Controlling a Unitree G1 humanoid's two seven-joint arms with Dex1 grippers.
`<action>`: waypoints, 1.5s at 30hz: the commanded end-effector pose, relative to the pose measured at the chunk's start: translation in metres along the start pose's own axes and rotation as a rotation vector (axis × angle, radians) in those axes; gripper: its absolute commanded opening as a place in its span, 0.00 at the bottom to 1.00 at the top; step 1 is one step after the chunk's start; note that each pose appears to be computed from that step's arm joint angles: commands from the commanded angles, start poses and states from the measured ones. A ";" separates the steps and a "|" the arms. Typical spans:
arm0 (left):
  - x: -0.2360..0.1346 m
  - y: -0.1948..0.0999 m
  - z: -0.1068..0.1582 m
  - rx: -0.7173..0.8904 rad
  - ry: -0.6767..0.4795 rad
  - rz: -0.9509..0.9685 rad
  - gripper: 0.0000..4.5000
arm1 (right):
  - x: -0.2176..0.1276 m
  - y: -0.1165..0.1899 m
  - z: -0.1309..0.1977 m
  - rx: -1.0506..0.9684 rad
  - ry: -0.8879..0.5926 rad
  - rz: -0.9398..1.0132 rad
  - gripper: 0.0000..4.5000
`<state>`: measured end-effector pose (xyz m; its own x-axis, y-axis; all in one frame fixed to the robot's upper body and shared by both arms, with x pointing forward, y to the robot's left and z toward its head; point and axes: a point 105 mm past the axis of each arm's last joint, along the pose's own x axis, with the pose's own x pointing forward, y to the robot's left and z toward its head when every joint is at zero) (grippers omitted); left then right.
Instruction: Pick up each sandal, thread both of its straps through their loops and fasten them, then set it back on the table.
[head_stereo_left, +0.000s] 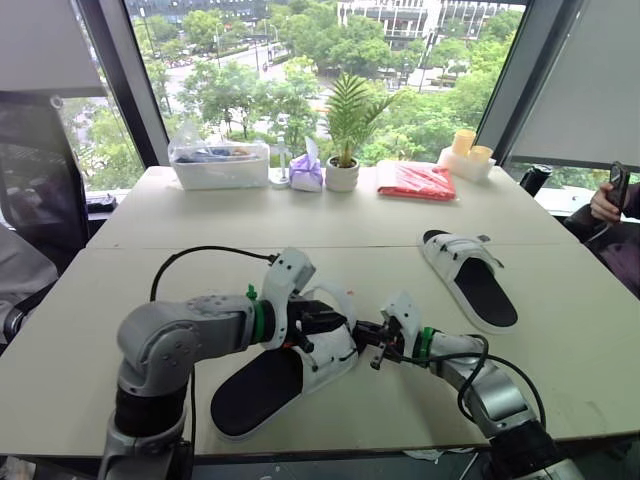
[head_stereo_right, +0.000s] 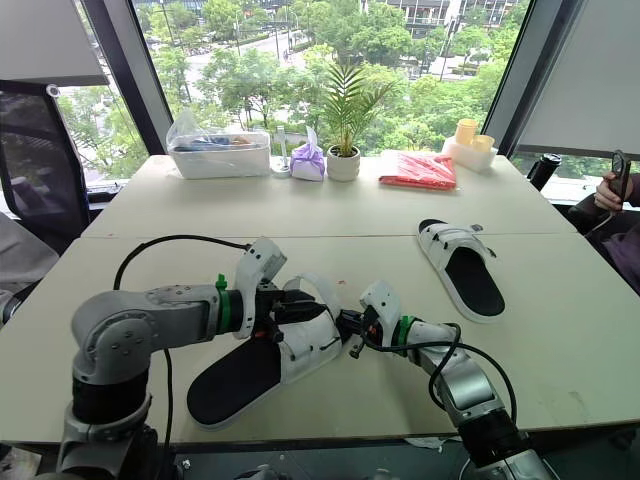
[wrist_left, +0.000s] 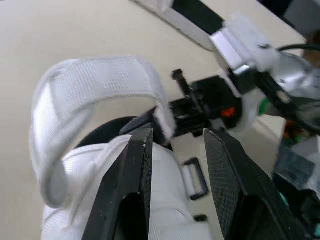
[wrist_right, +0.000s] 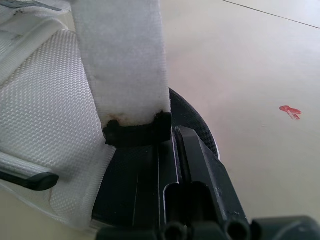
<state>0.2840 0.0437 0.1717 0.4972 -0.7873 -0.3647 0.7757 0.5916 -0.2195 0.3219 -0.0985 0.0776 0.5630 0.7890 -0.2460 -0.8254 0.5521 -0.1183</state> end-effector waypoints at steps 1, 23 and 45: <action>0.005 0.007 0.013 0.015 -0.060 0.092 0.36 | -0.005 -0.001 -0.030 0.052 0.105 -0.032 0.00; 0.026 -0.002 0.026 0.034 -0.129 0.063 0.02 | -0.007 -0.003 -0.031 0.044 0.104 -0.051 0.00; -0.007 -0.004 0.017 -0.220 0.035 -0.332 0.02 | -0.006 -0.004 -0.032 0.044 0.112 -0.048 0.00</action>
<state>0.2887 0.0471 0.1880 0.2362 -0.9311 -0.2781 0.7735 0.3534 -0.5262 0.3232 -0.0983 0.0779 0.5713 0.7850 -0.2395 -0.8201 0.5579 -0.1276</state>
